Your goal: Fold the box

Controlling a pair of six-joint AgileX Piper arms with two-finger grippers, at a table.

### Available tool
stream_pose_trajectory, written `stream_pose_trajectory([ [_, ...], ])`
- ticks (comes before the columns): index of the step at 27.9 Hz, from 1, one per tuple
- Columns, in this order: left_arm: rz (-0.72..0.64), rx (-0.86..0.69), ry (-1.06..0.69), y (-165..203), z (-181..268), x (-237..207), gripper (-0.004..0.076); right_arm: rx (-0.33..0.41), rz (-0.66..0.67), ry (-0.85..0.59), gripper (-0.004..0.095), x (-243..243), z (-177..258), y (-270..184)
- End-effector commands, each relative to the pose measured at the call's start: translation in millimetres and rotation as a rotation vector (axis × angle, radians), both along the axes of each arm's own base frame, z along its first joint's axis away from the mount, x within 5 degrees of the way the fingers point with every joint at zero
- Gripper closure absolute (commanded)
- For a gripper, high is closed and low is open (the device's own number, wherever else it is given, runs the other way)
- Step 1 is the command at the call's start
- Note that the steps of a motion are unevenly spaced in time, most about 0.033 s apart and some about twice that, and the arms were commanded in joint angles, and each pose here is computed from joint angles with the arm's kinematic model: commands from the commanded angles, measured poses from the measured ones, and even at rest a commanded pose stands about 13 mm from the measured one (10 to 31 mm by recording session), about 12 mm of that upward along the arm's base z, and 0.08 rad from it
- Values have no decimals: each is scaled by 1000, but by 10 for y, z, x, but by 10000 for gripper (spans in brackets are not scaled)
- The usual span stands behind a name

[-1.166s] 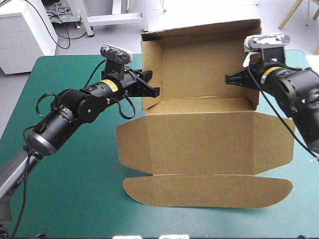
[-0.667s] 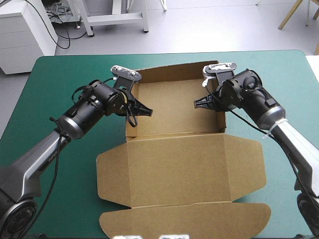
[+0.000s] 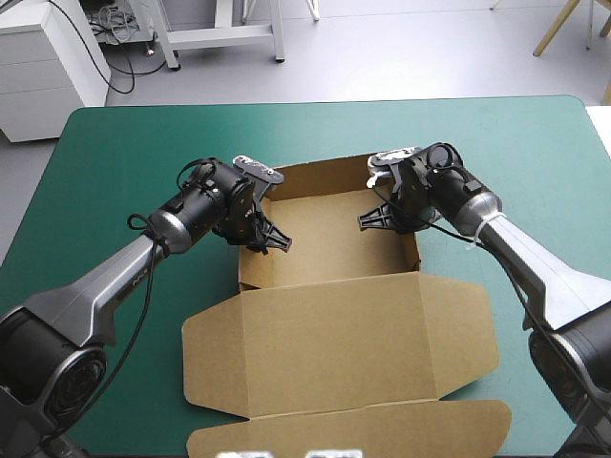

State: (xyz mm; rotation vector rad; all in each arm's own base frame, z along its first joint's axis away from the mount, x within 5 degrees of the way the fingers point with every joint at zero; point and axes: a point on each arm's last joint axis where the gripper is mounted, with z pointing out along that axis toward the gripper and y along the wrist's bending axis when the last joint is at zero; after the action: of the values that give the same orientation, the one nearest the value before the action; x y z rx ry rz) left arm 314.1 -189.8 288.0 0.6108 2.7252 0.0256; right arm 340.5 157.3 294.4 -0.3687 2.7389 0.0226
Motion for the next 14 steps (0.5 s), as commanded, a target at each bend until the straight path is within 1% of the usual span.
stream_pose_trajectory([
  [1,13,-111,-72,33,248,12,246,94,60,-100,769,-50,278,99],
  [2,27,-107,-64,77,244,29,227,88,61,-105,666,-44,277,95],
  [3,35,-101,-58,105,241,37,227,89,61,-109,614,-38,279,91],
  [7,39,-94,-63,124,242,49,226,76,91,-115,287,-37,280,91],
  [9,39,-111,-67,115,258,44,226,73,97,-116,163,-37,280,91],
  [10,39,-113,-69,118,268,39,226,72,97,-114,120,-38,279,90],
  [11,39,-114,-72,120,278,35,226,72,97,-114,102,-38,279,90],
  [14,36,-124,-89,135,343,9,226,72,97,-114,101,-38,279,90],
])
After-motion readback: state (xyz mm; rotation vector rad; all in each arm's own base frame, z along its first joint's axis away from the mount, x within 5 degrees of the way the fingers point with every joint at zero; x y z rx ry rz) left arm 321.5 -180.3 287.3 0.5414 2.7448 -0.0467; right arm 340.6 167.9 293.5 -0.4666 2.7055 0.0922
